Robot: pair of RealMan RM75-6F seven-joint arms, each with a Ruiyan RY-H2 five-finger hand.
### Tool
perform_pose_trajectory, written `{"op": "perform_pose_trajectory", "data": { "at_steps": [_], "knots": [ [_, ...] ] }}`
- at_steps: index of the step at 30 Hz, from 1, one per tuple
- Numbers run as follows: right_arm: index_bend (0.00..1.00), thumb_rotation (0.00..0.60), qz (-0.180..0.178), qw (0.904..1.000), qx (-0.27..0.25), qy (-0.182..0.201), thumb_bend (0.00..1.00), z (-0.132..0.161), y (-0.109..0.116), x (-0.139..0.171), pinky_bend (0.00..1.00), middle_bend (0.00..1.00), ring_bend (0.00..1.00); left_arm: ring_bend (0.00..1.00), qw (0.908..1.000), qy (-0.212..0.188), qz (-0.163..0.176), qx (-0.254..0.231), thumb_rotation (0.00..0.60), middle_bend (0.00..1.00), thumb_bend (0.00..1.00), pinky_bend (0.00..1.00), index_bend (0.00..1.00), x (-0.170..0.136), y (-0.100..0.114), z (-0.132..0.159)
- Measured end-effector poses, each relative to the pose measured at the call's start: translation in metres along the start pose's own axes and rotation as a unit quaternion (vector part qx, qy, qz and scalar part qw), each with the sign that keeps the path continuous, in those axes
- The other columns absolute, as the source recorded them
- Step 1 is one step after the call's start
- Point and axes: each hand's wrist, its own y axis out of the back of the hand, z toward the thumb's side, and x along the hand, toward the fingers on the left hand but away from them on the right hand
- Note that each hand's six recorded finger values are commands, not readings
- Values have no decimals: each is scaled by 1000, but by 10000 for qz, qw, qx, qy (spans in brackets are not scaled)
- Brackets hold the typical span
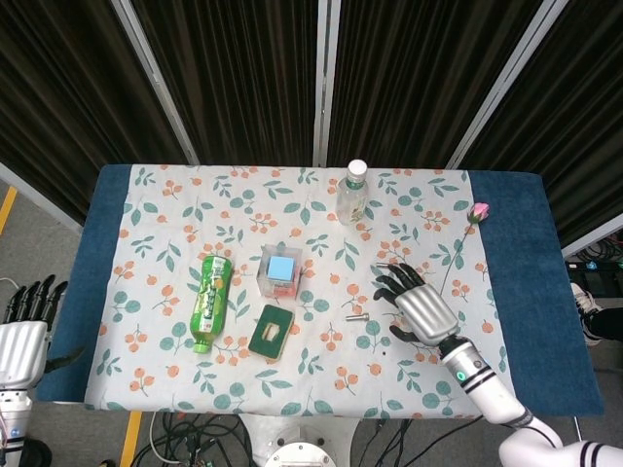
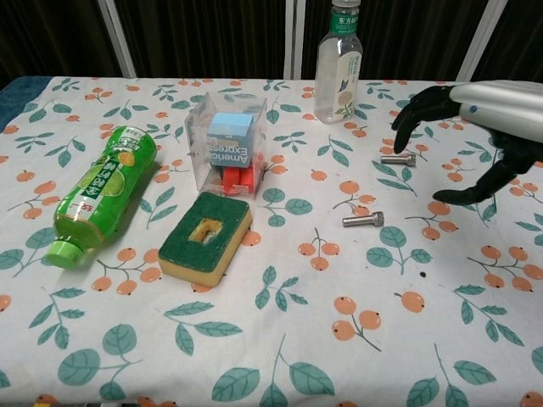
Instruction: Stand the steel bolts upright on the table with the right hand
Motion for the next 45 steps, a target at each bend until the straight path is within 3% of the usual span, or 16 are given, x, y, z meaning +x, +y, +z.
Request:
{"op": "perform_pose_trajectory", "data": {
  "at_steps": [9, 15, 21, 45],
  "knots": [
    [401, 600, 179, 9938, 1088, 143, 205, 41, -32, -47, 0, 170, 0, 0, 10000, 52, -16, -22, 600, 0, 60, 0, 97, -2, -1, -4],
    [412, 600, 308, 9888, 1447, 178, 206, 53, -56, -63, 0, 170, 0, 0, 9999, 106, -27, -36, 600, 0, 60, 0, 98, -5, -3, -8],
    [425, 600, 428, 9883, 1448, 210, 221, 58, -67, -63, 0, 172, 0, 0, 9999, 129, -8, -49, 600, 0, 60, 0, 98, -6, -3, -11],
    [533, 600, 454, 9908, 1270, 139, 342, 53, -69, -60, 0, 203, 0, 0, 9998, 172, -33, -86, 600, 0, 60, 0, 98, -5, -7, -13]
  ]
}}
